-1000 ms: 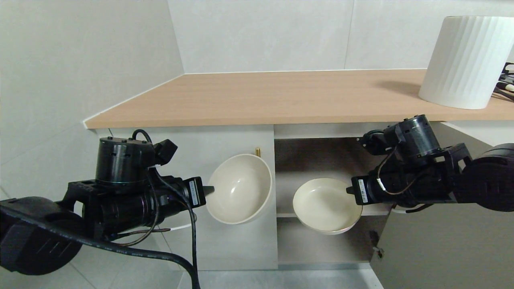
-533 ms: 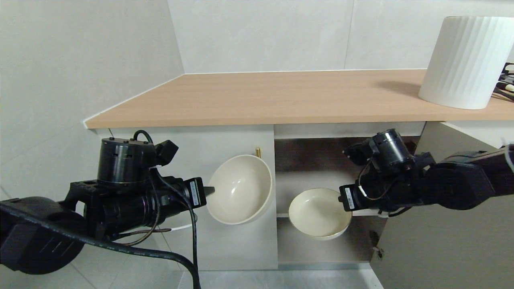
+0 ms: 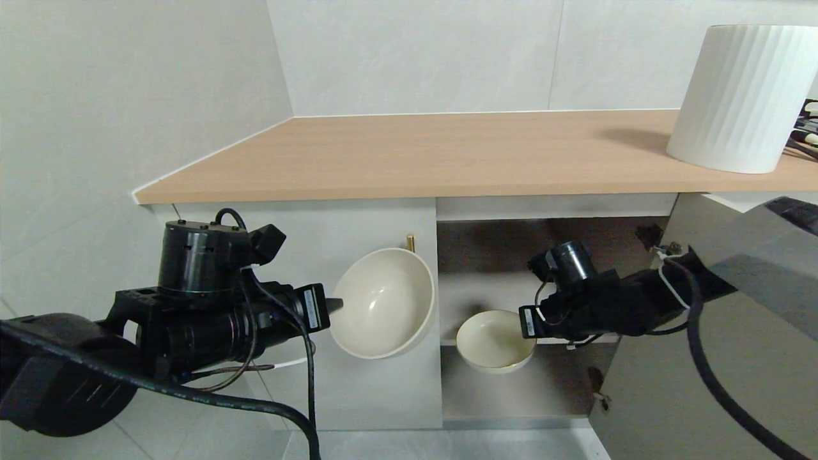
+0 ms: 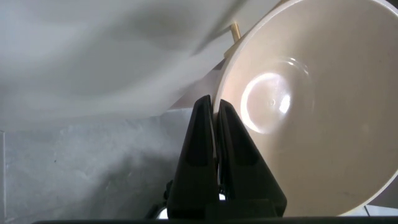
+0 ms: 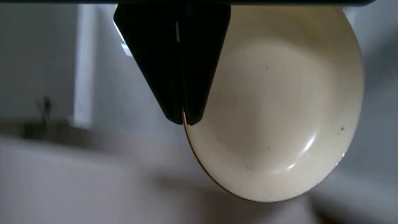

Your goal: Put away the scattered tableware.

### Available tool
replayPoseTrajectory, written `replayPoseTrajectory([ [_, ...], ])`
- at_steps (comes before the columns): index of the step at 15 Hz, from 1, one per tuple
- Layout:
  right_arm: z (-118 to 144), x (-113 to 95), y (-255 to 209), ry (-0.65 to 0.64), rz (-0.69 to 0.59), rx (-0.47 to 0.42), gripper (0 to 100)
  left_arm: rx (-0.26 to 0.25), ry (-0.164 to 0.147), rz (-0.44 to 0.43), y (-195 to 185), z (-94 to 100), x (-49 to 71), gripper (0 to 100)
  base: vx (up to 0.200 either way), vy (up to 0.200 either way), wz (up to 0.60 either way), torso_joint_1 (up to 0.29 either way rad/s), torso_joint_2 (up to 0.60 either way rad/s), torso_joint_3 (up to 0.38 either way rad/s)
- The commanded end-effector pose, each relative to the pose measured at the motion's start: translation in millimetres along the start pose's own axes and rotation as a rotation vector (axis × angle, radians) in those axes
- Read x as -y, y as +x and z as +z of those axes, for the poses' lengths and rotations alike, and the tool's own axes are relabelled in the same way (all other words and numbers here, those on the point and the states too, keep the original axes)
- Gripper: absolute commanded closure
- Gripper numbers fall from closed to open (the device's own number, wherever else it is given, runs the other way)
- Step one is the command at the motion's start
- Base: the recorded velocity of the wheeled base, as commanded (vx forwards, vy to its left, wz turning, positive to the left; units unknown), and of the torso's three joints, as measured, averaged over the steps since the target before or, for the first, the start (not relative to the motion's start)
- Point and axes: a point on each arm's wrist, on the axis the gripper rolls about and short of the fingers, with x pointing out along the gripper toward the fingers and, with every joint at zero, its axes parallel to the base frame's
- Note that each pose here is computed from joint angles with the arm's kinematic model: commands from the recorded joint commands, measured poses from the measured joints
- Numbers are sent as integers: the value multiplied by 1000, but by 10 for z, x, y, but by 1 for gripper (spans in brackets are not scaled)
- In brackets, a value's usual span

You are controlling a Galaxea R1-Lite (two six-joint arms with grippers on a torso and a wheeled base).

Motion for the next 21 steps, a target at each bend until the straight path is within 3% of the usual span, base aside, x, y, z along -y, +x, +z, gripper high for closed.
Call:
replayPoseTrajectory([
  [1, -155, 213, 411, 49, -41, -17, 100, -2, -1, 2, 7, -3, -4, 100, 0, 0, 0, 0, 0, 0],
  [3, -126, 311, 558, 76, -87, 45, 100, -2, -1, 2, 7, -3, -4, 100, 0, 0, 0, 0, 0, 0],
  [11, 5, 587, 832, 176, -213, 120, 100, -6, -2, 4, 19, -10, -9, 100, 0, 0, 0, 0, 0, 0],
  [21, 141, 650, 995, 254, -293, 207, 100, -12, -3, 7, 44, -17, -16, 100, 0, 0, 0, 0, 0, 0],
])
